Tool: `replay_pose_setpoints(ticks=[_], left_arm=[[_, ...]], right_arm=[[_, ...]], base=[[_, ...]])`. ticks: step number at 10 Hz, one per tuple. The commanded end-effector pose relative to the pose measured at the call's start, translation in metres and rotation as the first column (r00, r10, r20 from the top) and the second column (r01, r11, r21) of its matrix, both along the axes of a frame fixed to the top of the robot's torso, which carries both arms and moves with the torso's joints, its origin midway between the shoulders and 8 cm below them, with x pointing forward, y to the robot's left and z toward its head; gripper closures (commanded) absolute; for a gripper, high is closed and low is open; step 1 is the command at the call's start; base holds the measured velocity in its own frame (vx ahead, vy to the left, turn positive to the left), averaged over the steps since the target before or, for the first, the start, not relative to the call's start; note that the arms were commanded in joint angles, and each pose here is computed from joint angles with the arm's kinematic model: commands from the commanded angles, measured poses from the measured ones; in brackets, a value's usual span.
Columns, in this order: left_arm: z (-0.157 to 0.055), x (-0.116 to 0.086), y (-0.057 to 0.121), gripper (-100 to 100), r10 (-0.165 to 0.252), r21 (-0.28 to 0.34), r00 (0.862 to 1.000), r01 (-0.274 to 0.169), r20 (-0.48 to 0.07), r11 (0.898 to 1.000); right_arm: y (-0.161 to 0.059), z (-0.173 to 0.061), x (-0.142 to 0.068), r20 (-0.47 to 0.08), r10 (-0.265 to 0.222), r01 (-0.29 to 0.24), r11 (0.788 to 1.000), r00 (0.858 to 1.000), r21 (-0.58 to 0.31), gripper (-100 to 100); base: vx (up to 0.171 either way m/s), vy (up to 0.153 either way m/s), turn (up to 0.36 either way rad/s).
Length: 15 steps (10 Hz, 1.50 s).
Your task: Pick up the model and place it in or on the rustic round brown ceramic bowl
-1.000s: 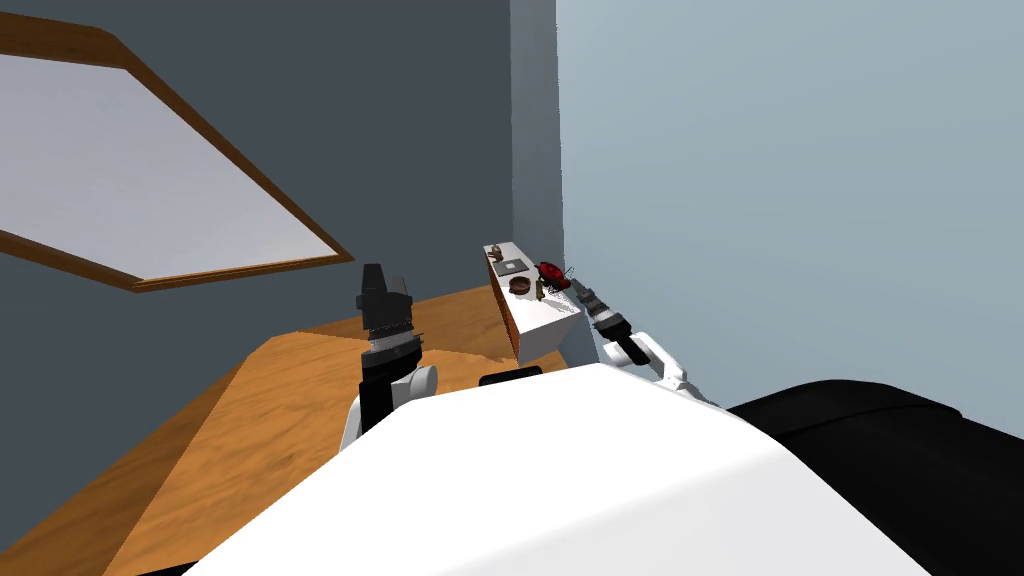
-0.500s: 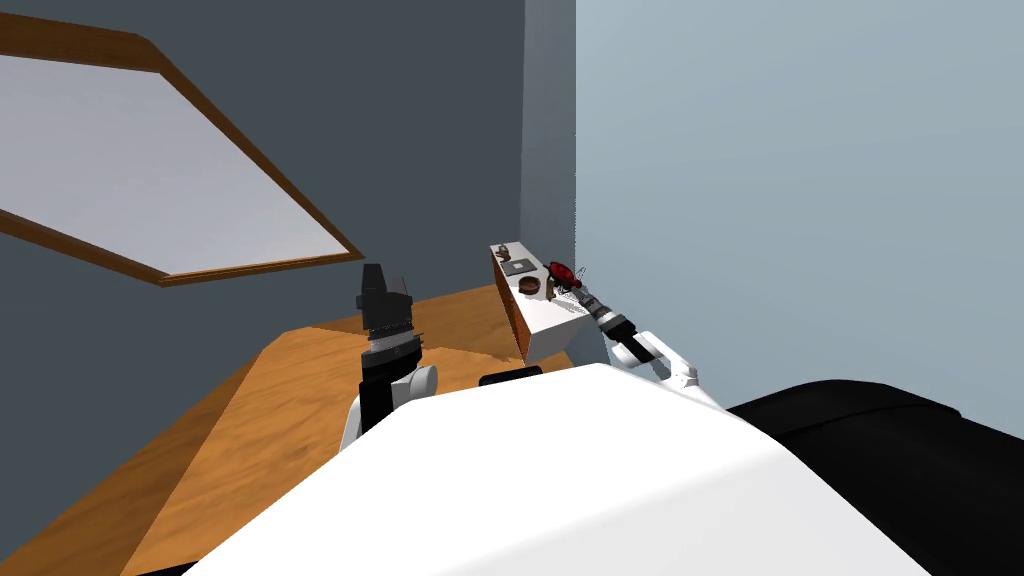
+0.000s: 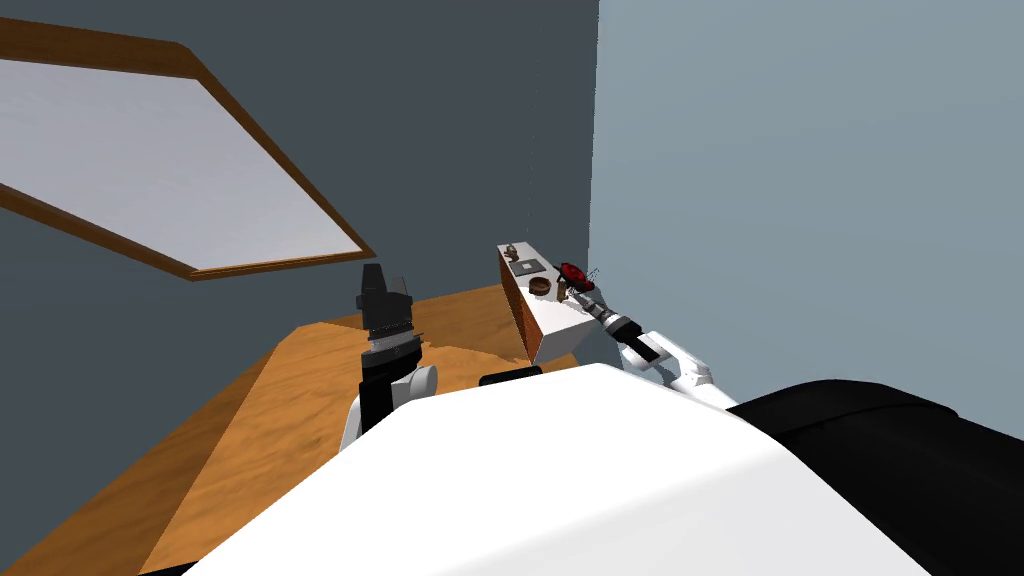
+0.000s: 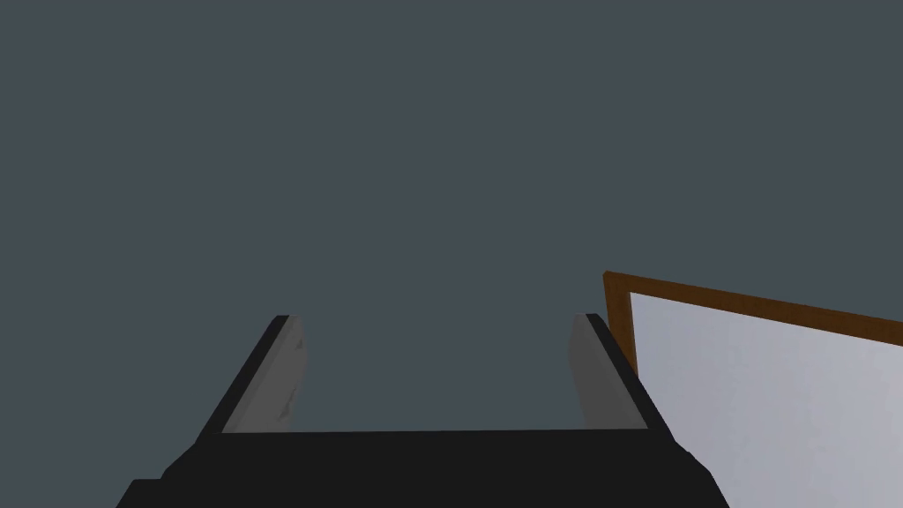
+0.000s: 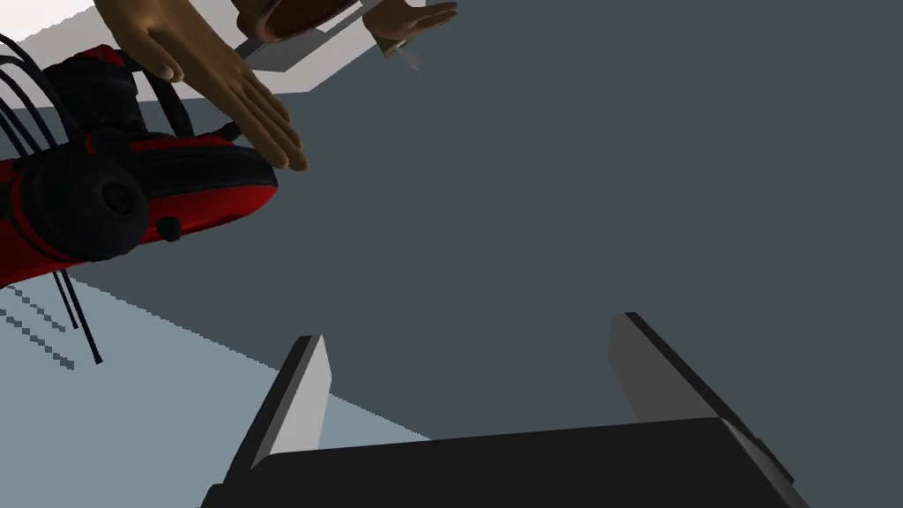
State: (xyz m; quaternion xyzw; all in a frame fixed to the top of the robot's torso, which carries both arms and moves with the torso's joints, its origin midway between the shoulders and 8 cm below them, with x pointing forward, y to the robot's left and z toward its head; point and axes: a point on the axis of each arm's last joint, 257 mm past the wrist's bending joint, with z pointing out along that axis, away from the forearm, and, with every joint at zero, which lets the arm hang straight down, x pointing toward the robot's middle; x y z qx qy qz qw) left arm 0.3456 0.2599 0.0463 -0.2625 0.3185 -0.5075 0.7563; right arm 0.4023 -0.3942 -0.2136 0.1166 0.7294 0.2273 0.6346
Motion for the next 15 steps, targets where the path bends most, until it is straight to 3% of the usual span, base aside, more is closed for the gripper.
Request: replay_pose_setpoints(ticks=[1,2,3,7,8,14,15], left_arm=[[0.000,0.000,0.000,0,0.000,0.000,1.000,0.000,0.000,1.000],[0.000,0.000,0.000,0,0.000,0.000,1.000,0.000,0.000,1.000],[0.000,0.000,0.000,0,0.000,0.000,1.000,0.000,0.000,1.000],[0.000,0.000,0.000,0,0.000,0.000,1.000,0.000,0.000,1.000],[0.000,0.000,0.000,0,0.000,0.000,1.000,0.000,0.000,1.000],[0.000,0.000,0.000,0,0.000,0.000,1.000,0.000,0.000,1.000],[0.000,0.000,0.000,0,0.000,0.000,1.000,0.000,0.000,1.000]], right_arm=[[-0.020,-0.015,-0.004,-0.048,-0.017,0.014,0.998,0.999,-0.068,-100],[-0.034,-0.028,-0.008,-0.085,-0.034,0.024,0.992,0.996,-0.121,-100],[-0.035,-0.027,-0.008,-0.086,-0.033,0.022,0.992,0.996,-0.125,-100],[-0.094,-0.067,-0.030,-0.219,-0.103,0.024,0.942,0.970,-0.336,-100],[-0.094,-0.067,-0.030,-0.219,-0.103,0.024,0.942,0.970,-0.336,-100],[-0.165,-0.105,-0.074,-0.358,-0.208,-0.027,0.833,0.910,-0.553,-100],[-0.177,-0.114,-0.086,-0.387,-0.228,-0.048,0.808,0.894,-0.587,-100]], base=[[0.033,0.097,0.061],[0.028,0.090,-0.017],[0.007,0.070,0.033],[0.087,0.096,0.133],[0.122,0.056,-0.014],[0.128,-0.014,0.086],[0.138,-0.008,0.141]])
